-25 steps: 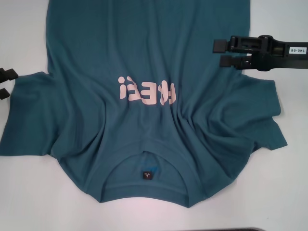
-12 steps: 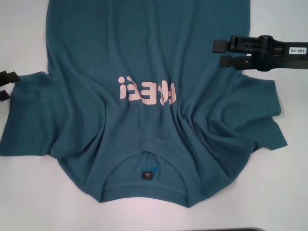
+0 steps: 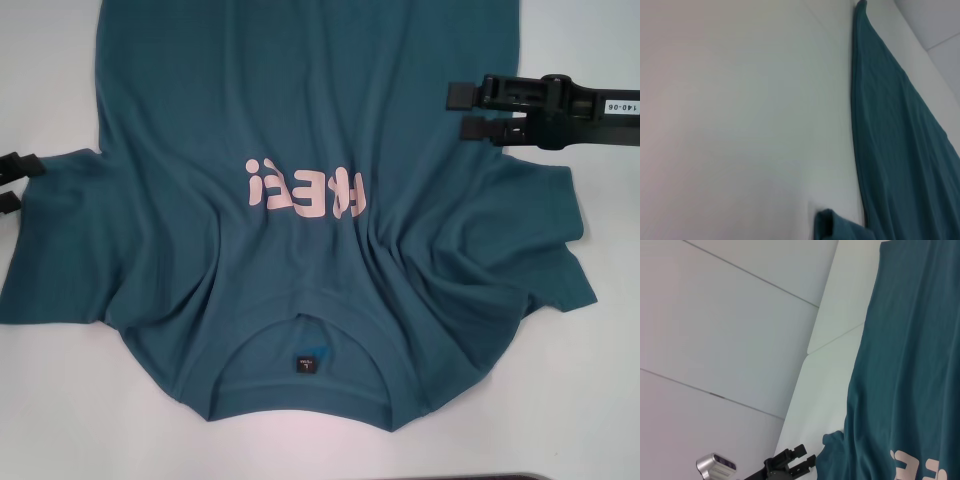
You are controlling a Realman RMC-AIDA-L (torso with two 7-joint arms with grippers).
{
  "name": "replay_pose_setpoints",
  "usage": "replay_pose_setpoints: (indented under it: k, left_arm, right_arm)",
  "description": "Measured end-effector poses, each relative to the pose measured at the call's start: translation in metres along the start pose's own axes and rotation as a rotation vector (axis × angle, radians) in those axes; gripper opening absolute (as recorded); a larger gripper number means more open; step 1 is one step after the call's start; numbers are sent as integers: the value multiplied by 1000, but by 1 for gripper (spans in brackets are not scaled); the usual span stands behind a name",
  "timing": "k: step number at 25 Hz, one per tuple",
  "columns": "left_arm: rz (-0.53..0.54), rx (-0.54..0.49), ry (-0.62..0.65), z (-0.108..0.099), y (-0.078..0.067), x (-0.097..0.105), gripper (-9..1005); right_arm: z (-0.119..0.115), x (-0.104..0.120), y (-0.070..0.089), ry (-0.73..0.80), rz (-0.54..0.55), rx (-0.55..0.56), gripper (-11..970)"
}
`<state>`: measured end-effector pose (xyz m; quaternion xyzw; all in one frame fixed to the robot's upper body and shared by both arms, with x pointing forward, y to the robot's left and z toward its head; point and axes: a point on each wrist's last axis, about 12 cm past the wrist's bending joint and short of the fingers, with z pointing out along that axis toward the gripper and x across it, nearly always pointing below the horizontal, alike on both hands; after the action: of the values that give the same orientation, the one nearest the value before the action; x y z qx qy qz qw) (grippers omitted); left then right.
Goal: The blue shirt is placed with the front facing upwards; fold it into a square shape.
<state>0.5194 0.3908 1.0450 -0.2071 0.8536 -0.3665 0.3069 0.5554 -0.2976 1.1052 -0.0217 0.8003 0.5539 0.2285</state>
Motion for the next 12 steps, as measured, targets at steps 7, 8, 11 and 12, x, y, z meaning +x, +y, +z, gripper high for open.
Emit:
replay_pose_setpoints:
  k: [7, 8, 11, 12]
  left_arm:
    - [18, 5, 35, 6, -4, 3, 765]
    - [21, 7, 42, 7, -5, 4, 765]
    - [30, 7, 67, 10, -7, 5, 765]
    - [31, 8, 72, 10, -8, 6, 764]
  right_arm:
    - [0, 0, 0, 1, 0, -1, 940]
    - [0, 0, 0, 1, 0, -1, 940]
    - [0, 0, 0, 2, 0, -2, 940]
    - [0, 0, 0, 2, 1, -2, 940]
